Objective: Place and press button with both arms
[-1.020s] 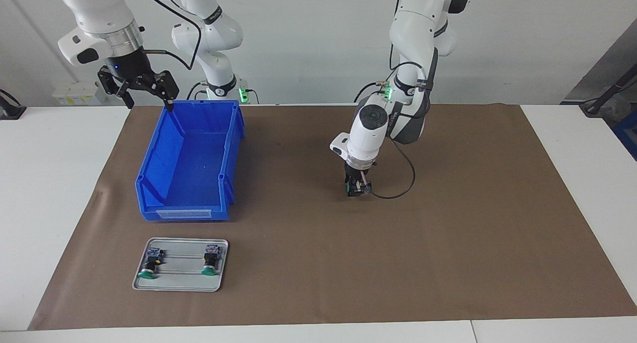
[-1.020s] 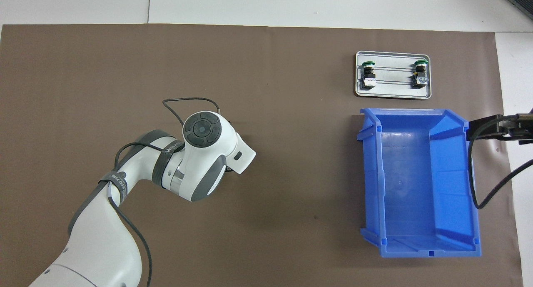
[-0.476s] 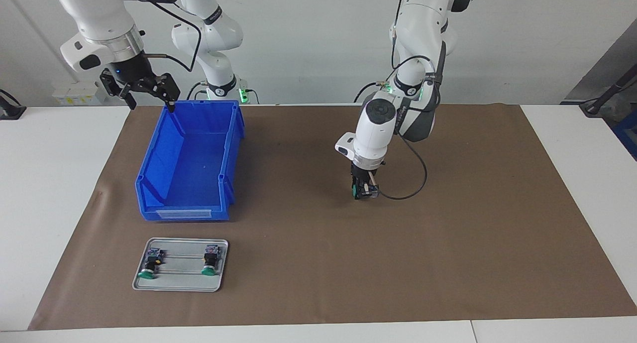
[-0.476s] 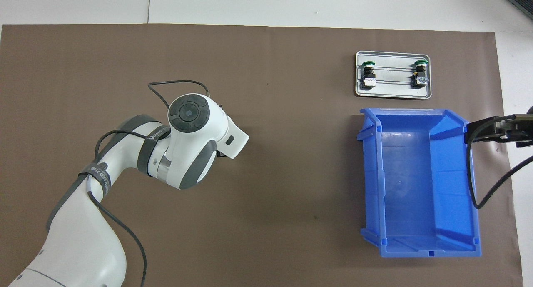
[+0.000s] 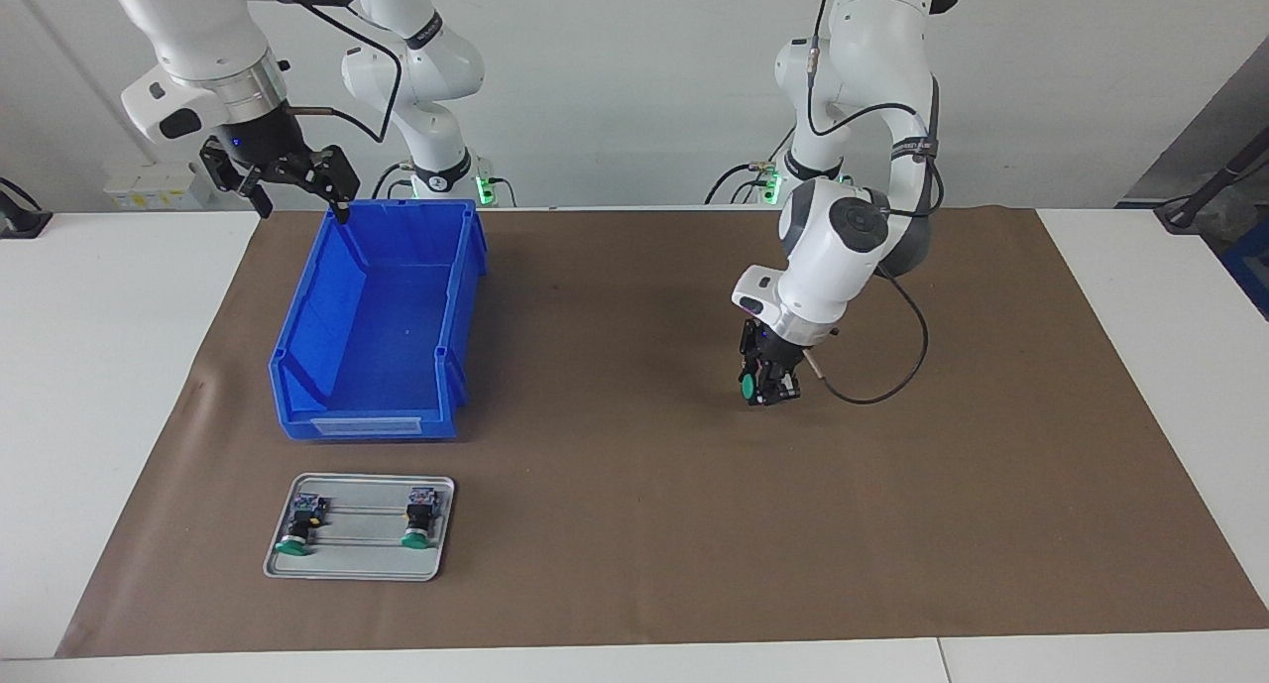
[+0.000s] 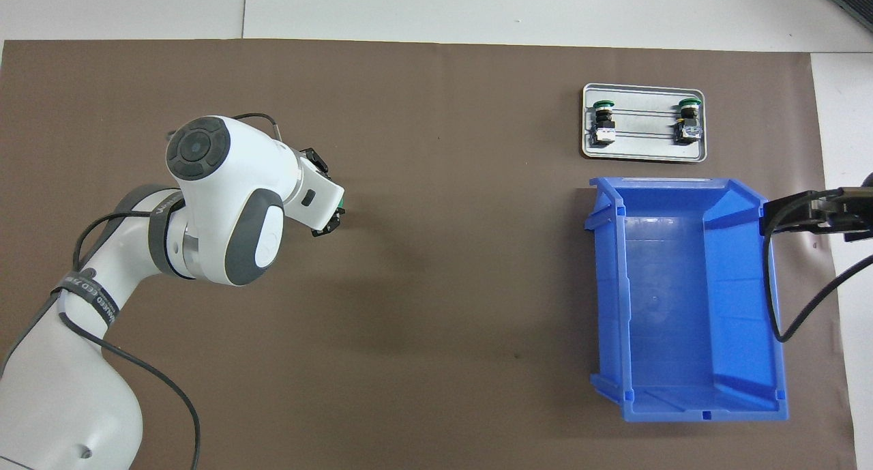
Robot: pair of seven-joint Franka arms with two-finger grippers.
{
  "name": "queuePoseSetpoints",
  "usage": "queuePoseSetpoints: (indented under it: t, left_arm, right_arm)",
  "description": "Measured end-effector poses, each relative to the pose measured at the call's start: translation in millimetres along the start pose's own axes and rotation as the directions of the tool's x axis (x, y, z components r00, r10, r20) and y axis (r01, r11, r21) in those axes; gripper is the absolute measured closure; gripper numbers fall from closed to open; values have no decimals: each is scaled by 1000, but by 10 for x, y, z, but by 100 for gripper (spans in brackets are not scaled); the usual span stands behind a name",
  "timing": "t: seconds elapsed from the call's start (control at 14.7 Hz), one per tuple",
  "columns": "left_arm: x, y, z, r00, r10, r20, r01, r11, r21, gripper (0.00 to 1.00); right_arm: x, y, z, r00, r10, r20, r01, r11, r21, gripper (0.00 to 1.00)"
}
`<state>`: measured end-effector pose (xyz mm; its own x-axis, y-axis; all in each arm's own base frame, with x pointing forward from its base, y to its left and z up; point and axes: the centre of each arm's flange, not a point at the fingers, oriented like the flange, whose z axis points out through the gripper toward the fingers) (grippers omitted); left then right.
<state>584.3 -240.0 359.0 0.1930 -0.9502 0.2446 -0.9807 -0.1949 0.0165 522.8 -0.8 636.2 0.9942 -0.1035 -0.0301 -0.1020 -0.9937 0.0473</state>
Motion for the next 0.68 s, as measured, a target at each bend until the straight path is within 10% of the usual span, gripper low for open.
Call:
queuePoseSetpoints:
  t: [0.68]
  left_arm:
    - [-962, -155, 31, 924, -151, -351, 116, 986, -118, 60]
  right_arm:
    - [0, -5, 0, 1000, -1, 0, 1, 1000, 0, 0]
